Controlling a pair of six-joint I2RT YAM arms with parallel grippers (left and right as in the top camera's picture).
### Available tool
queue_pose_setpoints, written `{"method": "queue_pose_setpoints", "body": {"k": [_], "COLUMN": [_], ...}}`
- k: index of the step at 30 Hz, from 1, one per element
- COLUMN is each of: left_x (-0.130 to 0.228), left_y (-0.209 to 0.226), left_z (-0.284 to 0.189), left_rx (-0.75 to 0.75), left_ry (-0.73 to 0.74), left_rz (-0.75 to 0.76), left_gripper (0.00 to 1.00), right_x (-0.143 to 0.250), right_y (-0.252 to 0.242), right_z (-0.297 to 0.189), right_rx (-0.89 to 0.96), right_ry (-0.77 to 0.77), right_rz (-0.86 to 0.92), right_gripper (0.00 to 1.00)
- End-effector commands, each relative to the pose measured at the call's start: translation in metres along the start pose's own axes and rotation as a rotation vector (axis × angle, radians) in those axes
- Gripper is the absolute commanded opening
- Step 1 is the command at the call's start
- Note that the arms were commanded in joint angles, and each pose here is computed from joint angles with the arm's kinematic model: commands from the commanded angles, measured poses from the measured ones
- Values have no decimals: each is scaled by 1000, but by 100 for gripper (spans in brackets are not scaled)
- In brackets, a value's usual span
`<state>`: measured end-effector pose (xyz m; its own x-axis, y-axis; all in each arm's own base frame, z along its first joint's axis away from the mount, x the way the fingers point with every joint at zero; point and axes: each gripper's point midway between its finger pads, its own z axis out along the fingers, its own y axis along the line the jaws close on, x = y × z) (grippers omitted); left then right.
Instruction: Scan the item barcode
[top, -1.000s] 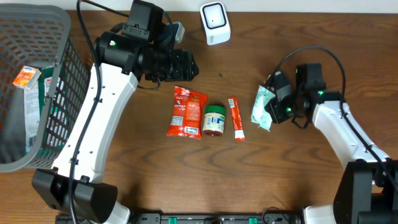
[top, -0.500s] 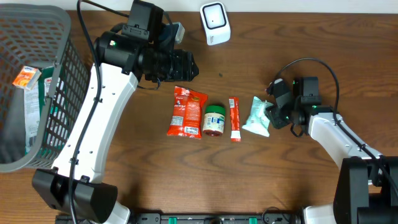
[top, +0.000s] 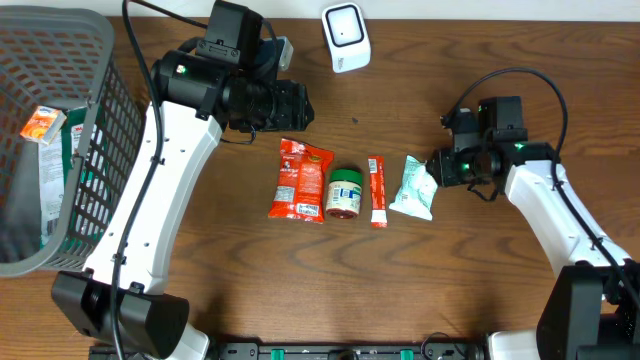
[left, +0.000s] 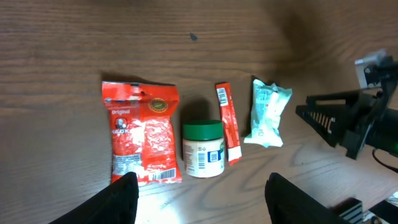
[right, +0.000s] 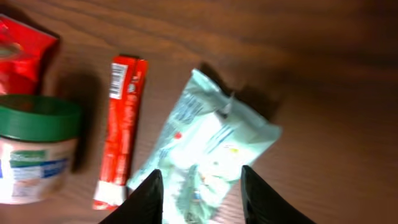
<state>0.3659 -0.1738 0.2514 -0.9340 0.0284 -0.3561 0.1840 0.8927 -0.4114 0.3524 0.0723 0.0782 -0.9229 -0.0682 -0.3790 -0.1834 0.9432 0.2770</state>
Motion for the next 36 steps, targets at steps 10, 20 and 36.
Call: {"method": "queue_pose_setpoints", "body": {"k": [10, 20, 36], "left_x": [14, 15, 12], "left_y": [13, 13, 27], "left_z": [14, 14, 13], "left_rx": [-37, -38, -117], "left_ry": [57, 60, 43], "left_rz": [1, 0, 1], "left_gripper": [66, 66, 66], "right_x": [63, 80, 6], "right_y": [-19, -63, 16], "right_z": [42, 40, 6], "right_rx": [91, 333, -33], "right_ry": [49, 61, 11], "right_rz": [120, 118, 101], "right_gripper": [27, 23, 21]}}
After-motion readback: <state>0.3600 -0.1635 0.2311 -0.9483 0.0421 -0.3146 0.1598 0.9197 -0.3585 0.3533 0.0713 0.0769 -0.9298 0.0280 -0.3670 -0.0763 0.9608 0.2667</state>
